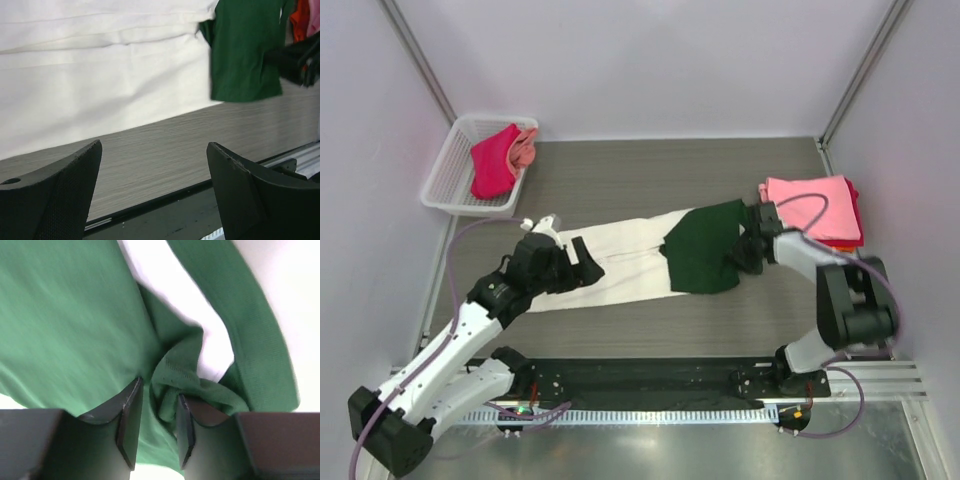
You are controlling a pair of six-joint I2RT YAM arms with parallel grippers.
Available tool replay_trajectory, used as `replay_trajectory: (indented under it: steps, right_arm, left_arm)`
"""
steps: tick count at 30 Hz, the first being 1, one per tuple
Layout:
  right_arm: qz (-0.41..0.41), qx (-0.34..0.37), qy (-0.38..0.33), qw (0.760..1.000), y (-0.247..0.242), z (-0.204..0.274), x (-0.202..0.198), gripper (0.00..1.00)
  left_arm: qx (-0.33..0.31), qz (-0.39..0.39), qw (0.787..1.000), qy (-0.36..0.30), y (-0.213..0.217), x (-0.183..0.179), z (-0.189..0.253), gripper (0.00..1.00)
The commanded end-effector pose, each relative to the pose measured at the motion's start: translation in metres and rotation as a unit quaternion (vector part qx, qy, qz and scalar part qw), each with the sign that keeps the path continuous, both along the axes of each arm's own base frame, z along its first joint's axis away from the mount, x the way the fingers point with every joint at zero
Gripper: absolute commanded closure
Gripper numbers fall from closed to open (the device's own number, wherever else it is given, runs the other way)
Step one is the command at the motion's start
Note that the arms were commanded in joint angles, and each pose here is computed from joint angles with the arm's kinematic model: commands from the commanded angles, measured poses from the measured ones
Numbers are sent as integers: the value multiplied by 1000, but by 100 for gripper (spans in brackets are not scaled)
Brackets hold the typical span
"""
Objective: Fold and stack the t-shirts
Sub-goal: Fold the tshirt
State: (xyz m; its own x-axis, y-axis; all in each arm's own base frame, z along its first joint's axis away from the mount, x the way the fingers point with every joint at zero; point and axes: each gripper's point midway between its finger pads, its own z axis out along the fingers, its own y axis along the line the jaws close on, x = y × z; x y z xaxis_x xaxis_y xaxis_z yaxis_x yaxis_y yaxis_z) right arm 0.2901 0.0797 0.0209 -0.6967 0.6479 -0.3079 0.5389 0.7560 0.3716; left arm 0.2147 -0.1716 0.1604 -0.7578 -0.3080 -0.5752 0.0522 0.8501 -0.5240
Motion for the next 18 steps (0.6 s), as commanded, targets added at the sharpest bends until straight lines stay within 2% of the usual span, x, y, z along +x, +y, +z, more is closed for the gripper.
replay_trajectory:
  steps: [1, 2, 3, 4, 5, 6, 7, 9, 10, 11, 13, 14, 15, 18]
  right_arm:
    - [-14, -4, -87, 996, 12, 26, 133, 65]
    - [-14, 6, -149, 989, 22, 75, 193, 61]
    - [-9, 6, -150, 989, 26, 78, 214, 52]
    - [-2, -3, -115, 993, 28, 44, 232, 45]
    - [8, -8, -119, 993, 30, 53, 248, 39]
    - [24, 3, -138, 990, 39, 82, 267, 28]
    - [29, 8, -145, 989, 42, 91, 270, 22]
    - [29, -5, -155, 987, 37, 99, 260, 5]
    - [30, -9, -157, 987, 34, 102, 252, 5]
    - [31, -8, -178, 983, 31, 125, 243, 5]
    - [31, -32, -155, 987, 19, 104, 214, 5]
    - [31, -33, -169, 985, 16, 118, 204, 5]
    - [37, -30, -152, 987, 14, 100, 185, 5]
    - [49, -16, -153, 987, 10, 91, 149, 6]
  left_arm:
    - [44, 33, 998, -1, 26, -4, -11, 14]
    - [33, 20, 999, 0, 20, -6, -12, 14]
    - [30, 14, 999, 2, 18, -7, -14, 14]
    - [32, 12, 999, 7, 17, -7, -19, 16]
    - [31, 9, 999, 7, 15, -6, -21, 16]
    - [37, -4, 999, 14, 11, -7, -27, 17]
    - [42, -8, 999, 15, 10, -7, -30, 19]
    - [63, -23, 998, 20, 3, -11, -38, 18]
    - [80, -17, 997, 12, 4, -9, -40, 18]
    - [90, -20, 996, 5, 1, -8, -41, 19]
    - [121, -48, 991, -9, -11, -13, -46, 21]
    - [132, -58, 989, -13, -15, -14, -47, 21]
    - [138, -79, 987, -23, -26, -17, -42, 23]
    - [186, -115, 976, -27, -41, -20, -52, 28]
